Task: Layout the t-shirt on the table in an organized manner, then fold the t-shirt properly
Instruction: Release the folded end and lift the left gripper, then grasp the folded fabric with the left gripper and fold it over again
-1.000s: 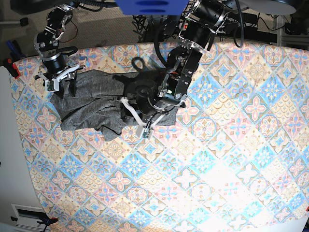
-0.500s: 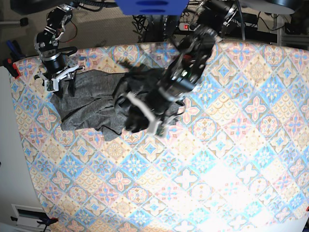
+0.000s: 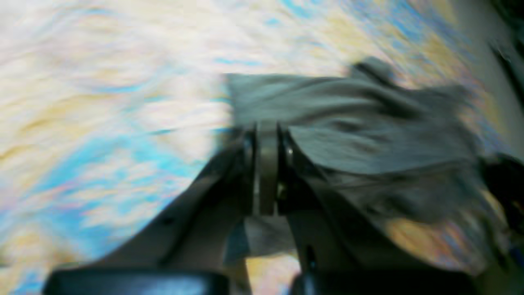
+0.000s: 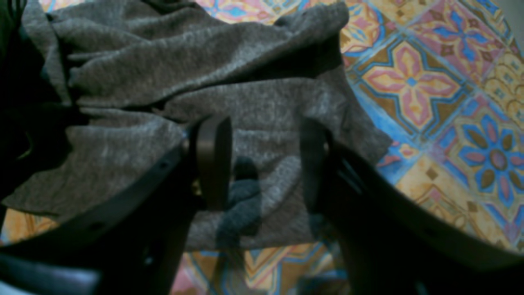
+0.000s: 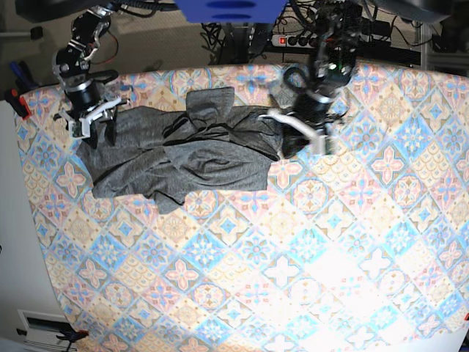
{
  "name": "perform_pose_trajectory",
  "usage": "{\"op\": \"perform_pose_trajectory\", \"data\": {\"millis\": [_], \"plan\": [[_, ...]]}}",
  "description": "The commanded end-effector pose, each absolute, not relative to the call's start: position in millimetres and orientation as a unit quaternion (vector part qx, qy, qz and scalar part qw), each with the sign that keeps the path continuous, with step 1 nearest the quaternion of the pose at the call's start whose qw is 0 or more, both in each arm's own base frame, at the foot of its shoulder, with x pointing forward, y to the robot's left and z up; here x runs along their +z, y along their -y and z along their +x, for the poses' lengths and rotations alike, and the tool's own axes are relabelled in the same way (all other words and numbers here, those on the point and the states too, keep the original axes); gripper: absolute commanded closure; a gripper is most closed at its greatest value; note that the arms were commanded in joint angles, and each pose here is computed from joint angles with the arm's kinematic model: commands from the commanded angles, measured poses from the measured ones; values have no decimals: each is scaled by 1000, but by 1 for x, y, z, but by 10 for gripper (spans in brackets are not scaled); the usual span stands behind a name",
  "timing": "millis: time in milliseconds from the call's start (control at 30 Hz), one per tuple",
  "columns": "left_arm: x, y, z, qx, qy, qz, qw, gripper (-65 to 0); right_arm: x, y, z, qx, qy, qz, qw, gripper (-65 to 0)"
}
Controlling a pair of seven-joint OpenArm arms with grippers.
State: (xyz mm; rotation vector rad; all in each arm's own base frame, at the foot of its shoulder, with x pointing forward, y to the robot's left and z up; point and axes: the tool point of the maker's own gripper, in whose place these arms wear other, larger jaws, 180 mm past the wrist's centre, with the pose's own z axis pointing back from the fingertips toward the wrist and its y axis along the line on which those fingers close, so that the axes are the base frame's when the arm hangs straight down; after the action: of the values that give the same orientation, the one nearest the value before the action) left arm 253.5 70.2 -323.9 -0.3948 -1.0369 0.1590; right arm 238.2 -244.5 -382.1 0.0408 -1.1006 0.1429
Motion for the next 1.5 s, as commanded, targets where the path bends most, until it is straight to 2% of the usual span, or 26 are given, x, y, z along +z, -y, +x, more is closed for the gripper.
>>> {"op": "perform_pose_trajectory", "data": {"millis": [0, 167, 400, 633, 767, 1033, 1100, 1233, 1367, 1467], "plan": [[-315, -82, 254, 86, 513, -178, 835, 0, -368, 247, 246, 70, 547, 18, 834, -261], [-312, -118, 248, 120, 545, -136, 819, 0, -368, 247, 245, 70, 546, 18, 835, -261], [-320, -111, 274, 94, 551, -128, 819, 0, -368, 247, 245, 70, 545, 18, 835, -261], [-344, -58, 297, 41, 527, -169, 832, 0, -368, 247, 245, 70, 545, 18, 835, -261], [-349, -15, 285, 6, 508, -209, 836, 0, -368, 248, 245, 70, 545, 17, 835, -261], [-379, 36, 253, -46, 451, -250, 856, 0, -366, 260, 241, 59, 546, 4, 836, -261], [-376, 49, 248, -59, 449, -261, 852, 0, -366, 260, 241, 59, 546, 3, 836, -261], [-336, 51, 253, -52, 490, -280, 824, 0, -366, 260, 241, 59, 546, 3, 836, -261], [-298, 20, 266, -20, 538, -265, 800, 0, -366, 261, 241, 58, 546, 3, 836, -261], [-290, -3, 271, 1, 554, -244, 796, 0, -366, 261, 241, 58, 546, 3, 836, -261]]}}
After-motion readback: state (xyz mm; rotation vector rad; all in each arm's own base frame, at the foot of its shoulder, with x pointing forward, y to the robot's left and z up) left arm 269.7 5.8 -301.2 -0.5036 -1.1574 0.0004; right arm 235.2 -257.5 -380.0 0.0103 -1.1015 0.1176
